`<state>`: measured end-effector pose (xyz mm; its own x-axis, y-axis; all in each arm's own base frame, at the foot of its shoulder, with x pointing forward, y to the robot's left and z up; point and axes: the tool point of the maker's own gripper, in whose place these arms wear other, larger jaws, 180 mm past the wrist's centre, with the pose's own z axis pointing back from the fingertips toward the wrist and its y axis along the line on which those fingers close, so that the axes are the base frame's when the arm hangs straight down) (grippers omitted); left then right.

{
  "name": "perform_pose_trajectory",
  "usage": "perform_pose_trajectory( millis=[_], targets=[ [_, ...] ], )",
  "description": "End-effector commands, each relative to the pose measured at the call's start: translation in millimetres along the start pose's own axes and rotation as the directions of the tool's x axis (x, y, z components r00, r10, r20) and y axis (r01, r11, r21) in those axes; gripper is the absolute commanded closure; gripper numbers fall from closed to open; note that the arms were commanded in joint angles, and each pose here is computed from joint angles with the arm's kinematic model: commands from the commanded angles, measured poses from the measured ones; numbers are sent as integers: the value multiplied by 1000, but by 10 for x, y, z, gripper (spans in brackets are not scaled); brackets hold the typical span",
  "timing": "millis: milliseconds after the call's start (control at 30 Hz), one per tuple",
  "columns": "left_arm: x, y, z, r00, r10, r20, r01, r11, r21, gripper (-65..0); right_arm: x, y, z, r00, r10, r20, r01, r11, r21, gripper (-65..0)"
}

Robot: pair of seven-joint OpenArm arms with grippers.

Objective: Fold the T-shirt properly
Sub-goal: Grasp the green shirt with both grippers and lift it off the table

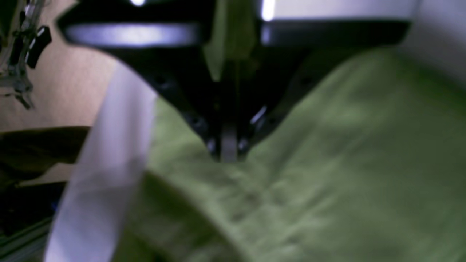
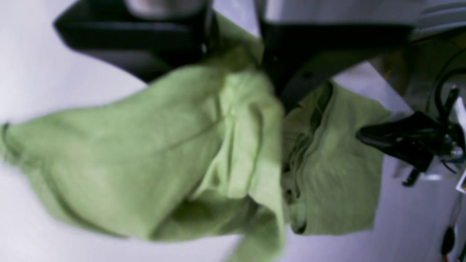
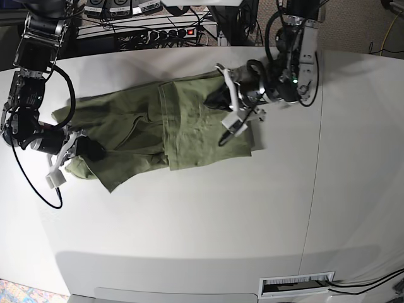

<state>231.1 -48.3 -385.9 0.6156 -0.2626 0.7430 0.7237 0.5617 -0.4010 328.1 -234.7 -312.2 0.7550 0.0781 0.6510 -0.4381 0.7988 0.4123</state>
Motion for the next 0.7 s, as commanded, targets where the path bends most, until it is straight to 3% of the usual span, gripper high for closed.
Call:
perform_pose_trajectory(
  millis=[0,267,667],
  targets=[
    [193,-72,-19,998,-20,64,21,1000,-21,0,233,25,109,997,43,60,-43,999,-3,0],
    [321,-425,-246,995,-61,79,67,994,-85,0,294,108,105,995,39,93,-42,998,35,0],
    [290,-468,-287,995,-82,62,87,993,-82,0,354,692,-404,978,-73,197,20,966,257,0]
  ],
)
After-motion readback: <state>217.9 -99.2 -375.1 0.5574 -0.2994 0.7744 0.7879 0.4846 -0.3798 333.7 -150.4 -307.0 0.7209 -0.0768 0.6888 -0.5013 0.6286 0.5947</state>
